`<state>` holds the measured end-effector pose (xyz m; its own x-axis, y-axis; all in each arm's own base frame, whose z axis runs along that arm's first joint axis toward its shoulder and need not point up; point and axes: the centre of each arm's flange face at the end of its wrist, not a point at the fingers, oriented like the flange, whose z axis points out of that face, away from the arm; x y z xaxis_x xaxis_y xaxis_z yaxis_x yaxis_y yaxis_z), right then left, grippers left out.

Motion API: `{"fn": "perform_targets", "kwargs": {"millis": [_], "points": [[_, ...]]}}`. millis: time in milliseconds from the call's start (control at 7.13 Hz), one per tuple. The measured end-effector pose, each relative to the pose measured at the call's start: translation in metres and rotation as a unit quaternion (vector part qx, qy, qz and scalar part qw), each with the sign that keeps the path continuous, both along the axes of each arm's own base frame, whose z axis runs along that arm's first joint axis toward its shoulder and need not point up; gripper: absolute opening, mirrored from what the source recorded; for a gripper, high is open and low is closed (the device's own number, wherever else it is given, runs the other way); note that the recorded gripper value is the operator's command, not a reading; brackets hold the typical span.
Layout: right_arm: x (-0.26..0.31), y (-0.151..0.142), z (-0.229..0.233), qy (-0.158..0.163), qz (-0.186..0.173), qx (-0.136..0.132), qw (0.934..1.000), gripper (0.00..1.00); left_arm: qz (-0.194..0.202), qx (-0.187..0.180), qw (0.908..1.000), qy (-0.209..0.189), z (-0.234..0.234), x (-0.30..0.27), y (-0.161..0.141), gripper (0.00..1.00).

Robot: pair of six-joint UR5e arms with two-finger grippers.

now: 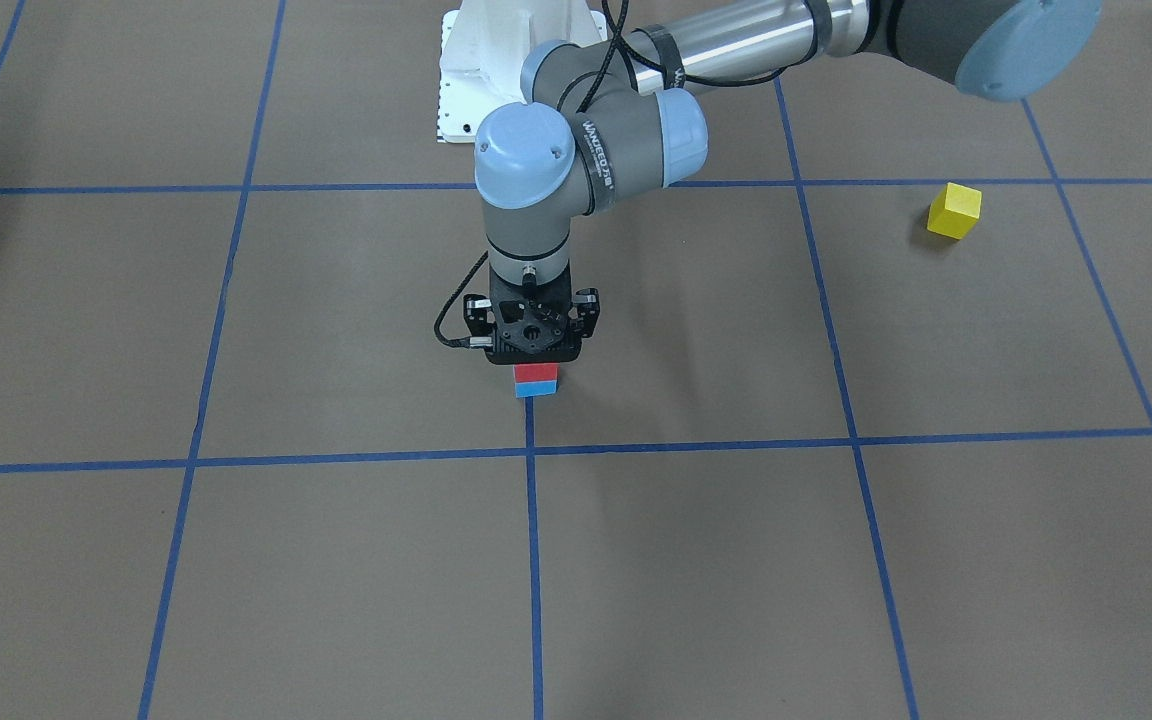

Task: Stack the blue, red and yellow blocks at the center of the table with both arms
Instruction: 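Hold the red cube on the blue cube, then open the left gripper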

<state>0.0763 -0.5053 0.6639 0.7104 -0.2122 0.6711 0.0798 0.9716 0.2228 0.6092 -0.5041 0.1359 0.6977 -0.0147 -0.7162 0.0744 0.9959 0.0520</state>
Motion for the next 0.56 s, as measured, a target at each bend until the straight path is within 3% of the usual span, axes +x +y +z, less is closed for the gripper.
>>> {"fn": "perform_targets", "kwargs": {"millis": [281,561], "points": [[0.0,0.0,0.0,0.0,0.0,0.0,1.0,1.0,0.004,0.008,0.9999,0.006,-0.007,-0.006,0.002,1.0],[0.0,0.002,0.002,0.0,0.0,-0.001,1.0,1.0,0.02,0.039,0.9989,0.013,-0.019,-0.041,0.009,1.0]]}}
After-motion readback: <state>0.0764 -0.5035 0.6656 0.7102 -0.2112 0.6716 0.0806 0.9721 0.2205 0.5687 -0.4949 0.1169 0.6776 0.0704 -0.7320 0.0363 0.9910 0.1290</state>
